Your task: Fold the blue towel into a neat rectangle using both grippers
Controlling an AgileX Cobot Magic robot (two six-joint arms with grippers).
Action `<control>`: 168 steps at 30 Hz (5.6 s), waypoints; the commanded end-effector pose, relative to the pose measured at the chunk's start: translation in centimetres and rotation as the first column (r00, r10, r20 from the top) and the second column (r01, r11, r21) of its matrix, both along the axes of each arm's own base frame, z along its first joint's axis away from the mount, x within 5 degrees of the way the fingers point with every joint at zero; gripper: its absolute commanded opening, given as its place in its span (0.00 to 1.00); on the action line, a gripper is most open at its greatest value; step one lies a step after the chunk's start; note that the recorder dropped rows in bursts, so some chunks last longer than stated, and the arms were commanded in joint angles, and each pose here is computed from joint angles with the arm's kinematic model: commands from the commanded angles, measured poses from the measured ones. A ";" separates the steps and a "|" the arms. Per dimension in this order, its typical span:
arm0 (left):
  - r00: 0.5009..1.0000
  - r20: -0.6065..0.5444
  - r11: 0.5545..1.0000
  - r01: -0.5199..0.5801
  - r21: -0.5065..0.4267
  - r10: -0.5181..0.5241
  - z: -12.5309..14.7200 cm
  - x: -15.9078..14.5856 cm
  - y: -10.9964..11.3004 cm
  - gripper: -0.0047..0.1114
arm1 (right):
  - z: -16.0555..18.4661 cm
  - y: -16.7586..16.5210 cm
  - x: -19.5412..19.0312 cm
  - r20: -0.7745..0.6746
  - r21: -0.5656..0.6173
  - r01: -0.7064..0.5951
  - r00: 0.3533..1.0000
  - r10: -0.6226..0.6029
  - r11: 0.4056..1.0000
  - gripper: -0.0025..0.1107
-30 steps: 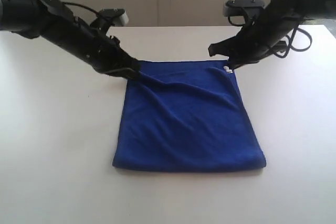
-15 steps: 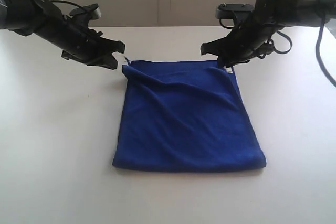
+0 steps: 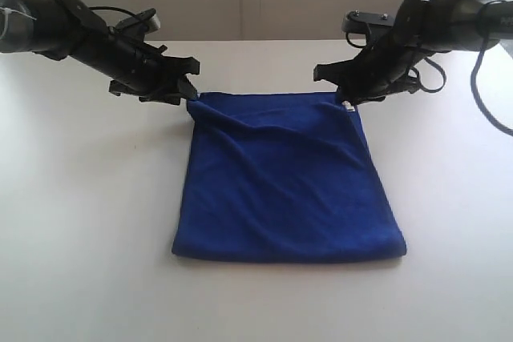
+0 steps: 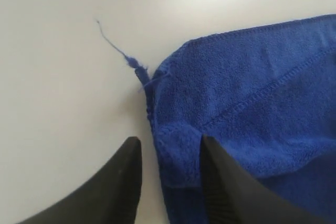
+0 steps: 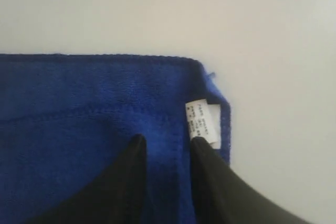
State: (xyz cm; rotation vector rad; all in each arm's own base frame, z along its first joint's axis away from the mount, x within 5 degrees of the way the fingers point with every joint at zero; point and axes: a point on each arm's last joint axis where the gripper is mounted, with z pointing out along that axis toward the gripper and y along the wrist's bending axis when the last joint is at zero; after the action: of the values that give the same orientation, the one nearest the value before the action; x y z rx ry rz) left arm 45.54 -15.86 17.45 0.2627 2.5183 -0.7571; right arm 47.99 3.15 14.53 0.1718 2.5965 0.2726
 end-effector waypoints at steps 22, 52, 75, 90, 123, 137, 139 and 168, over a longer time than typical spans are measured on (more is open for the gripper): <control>1.000 -0.030 0.998 -0.005 -0.069 0.003 -0.9 0.6 -0.6 0.12 | -1.1 0.2 0.4 0.010 0.059 0.013 1.000 -0.014 0.998 0.02; 0.972 0.214 0.981 0.134 -0.140 -0.102 5.1 2.1 -1.8 0.04 | 4.8 -0.8 -0.3 0.126 -0.100 -0.072 0.988 0.084 0.992 0.02; 0.981 0.192 0.997 0.044 -0.065 -0.031 -0.1 3.8 -1.3 0.04 | -0.9 -1.3 1.6 0.171 -0.186 -0.066 0.980 0.099 0.980 0.02; 0.978 0.208 0.998 0.030 -0.055 -0.018 -0.1 4.0 -1.2 0.53 | -0.7 -1.3 1.8 0.197 -0.189 -0.058 0.976 0.096 0.980 0.33; 0.746 -0.076 0.729 0.664 0.166 -0.662 4.9 -10.9 0.5 0.04 | 6.9 -0.6 -13.1 -0.204 -0.269 -0.584 0.812 0.547 0.766 0.02; 0.490 0.001 0.470 0.834 0.290 -0.871 3.3 -16.2 -1.9 0.04 | 4.9 1.5 -19.7 -0.255 -0.415 -0.839 0.479 0.840 0.353 0.03; 0.496 -0.004 0.475 0.832 0.285 -0.868 2.8 -16.0 -2.0 0.04 | 4.3 1.5 -19.6 -0.241 -0.417 -0.830 0.494 0.835 0.370 0.09; 0.185 -0.003 0.169 0.902 0.398 -0.983 -3.2 -17.8 -3.0 0.57 | 1.5 2.0 -20.0 -0.269 -0.344 -0.896 0.382 0.884 0.282 0.62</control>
State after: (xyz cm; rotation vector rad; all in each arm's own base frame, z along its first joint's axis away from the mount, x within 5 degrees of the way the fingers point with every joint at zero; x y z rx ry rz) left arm 28.00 -18.61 15.03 2.1100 1.8981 -0.5762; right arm 28.38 5.32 16.96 -1.4929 2.3665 0.0461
